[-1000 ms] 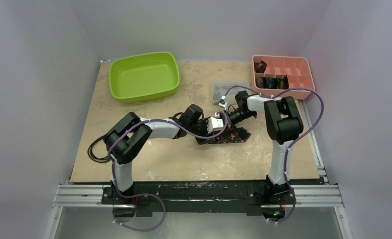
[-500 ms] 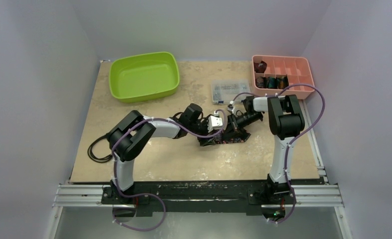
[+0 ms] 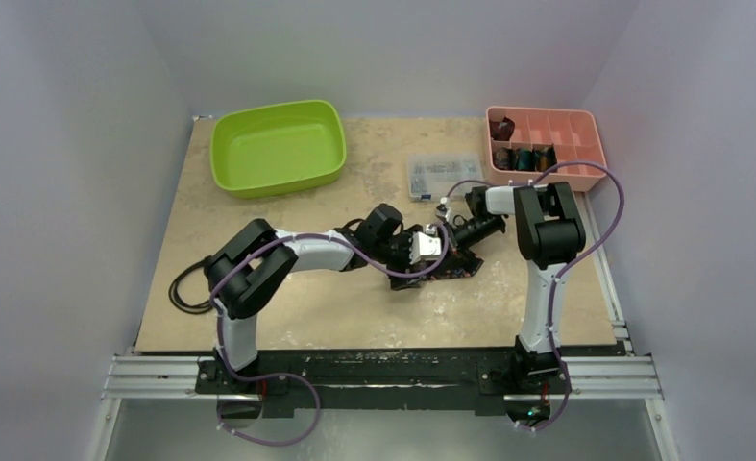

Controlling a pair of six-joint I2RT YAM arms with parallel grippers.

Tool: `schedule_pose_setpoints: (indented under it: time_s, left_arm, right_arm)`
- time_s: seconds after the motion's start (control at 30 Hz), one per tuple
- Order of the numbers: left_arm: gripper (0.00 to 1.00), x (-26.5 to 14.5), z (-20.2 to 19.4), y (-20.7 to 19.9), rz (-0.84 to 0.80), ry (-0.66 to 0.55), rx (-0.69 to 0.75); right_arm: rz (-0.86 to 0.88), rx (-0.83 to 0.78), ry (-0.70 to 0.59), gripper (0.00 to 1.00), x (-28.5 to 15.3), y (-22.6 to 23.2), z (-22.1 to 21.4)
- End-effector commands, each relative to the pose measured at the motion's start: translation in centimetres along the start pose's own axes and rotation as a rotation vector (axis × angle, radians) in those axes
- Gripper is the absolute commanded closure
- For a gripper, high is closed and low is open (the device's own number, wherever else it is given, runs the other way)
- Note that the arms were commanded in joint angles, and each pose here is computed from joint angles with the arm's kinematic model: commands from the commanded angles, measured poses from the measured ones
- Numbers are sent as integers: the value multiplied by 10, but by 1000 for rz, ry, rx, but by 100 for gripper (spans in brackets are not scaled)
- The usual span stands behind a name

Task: Roll the ties
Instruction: Roll the tie at the center of the board.

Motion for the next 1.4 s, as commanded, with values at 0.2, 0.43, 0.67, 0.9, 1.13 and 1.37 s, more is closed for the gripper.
schedule_pose_setpoints:
  time_s: [0.2, 0.43, 0.67, 0.9, 1.13, 1.37]
  left_arm:
    - [15, -17, 3, -7, -5, -11, 152]
    - [16, -11, 12, -17, -56, -12, 171]
    - [34, 1, 13, -21, -70, -11, 63]
    - [75, 3, -20, -13, -3, 64, -57]
    - [82, -6, -54, -14, -18, 116, -143]
    - [82, -10, -65, -9, -8, 141, -137]
  right_arm:
    - [-172, -100, 191, 100, 26, -37, -38]
    - [-161, -106, 195, 100, 30, -33, -35]
    - [-141, -109, 182, 100, 32, -30, -31]
    - [-38, -183, 119, 93, 25, -2, -23]
    - [58, -317, -57, 72, -13, 49, 0]
    - [-71, -251, -100, 74, -13, 14, 14]
Point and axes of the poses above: each gripper's point midway between its finger pads, its own x axis out along the fingers, its own y axis along the line the jaws close on, z = x × y, the point moved 1 cm from there along -x, back along the fingers, and after that the axes turned 13 degrees about -x, right-handed, at the moved point
